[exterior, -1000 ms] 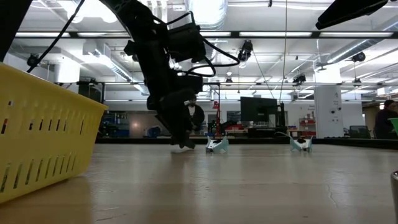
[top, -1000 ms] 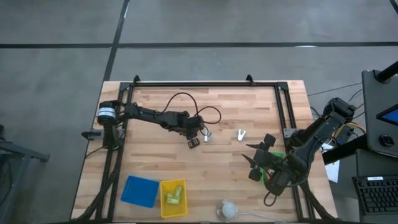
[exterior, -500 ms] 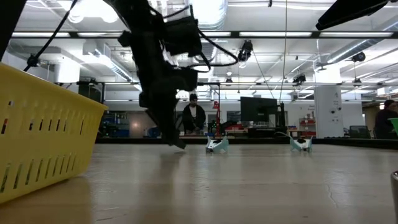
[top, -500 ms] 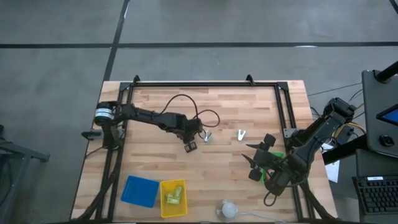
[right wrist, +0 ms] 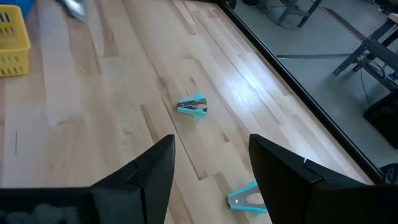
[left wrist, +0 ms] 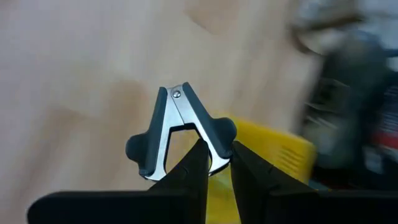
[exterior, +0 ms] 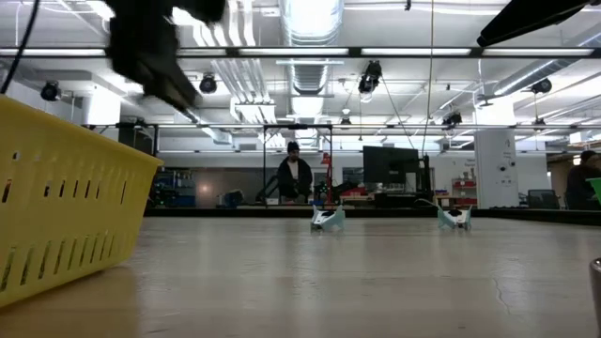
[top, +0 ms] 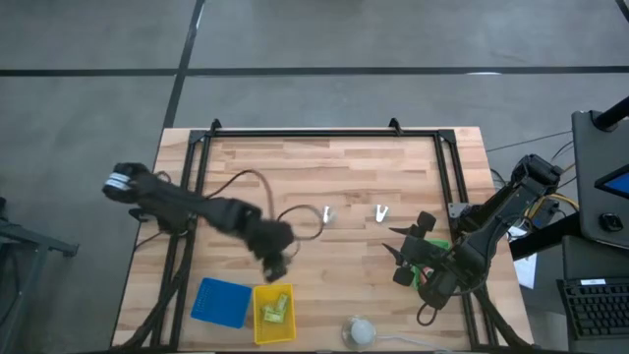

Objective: Pick and place Stapler, Stapler remover, tape
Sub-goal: Put the black staple remover into the blue basket

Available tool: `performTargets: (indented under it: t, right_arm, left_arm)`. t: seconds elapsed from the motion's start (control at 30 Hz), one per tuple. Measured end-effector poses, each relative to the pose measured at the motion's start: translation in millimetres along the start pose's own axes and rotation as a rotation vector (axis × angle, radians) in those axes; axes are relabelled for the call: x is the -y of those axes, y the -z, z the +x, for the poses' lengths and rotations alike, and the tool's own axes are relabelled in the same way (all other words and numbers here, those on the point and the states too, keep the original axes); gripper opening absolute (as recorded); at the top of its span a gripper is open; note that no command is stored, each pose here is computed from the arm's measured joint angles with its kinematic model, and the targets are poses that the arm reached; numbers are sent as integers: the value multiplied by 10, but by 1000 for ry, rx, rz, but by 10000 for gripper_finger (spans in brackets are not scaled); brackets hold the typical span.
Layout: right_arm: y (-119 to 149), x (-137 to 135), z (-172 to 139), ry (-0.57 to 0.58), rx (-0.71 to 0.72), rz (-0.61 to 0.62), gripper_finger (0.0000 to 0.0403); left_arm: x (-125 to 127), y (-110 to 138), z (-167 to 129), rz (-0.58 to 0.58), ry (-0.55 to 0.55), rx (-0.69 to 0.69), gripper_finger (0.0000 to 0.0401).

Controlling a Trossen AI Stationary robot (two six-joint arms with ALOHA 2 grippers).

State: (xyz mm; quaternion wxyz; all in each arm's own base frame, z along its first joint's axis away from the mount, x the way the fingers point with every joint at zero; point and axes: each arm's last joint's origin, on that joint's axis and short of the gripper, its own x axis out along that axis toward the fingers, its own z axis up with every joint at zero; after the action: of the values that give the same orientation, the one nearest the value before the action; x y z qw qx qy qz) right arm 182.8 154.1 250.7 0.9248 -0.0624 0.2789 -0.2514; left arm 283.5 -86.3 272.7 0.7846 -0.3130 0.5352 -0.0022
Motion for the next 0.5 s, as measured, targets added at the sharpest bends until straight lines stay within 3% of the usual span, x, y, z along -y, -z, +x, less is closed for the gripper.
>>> performTargets:
  t: [0.2, 0.5]
  right_arm:
    - [1, 0, 0, 0, 0, 0, 201]
    - [-1, -1, 1, 1, 3, -3, 201]
  left_arm:
    - [397, 554, -279, -119, 105, -30, 53]
    - [644, 1284, -291, -277, 0, -38, 53]
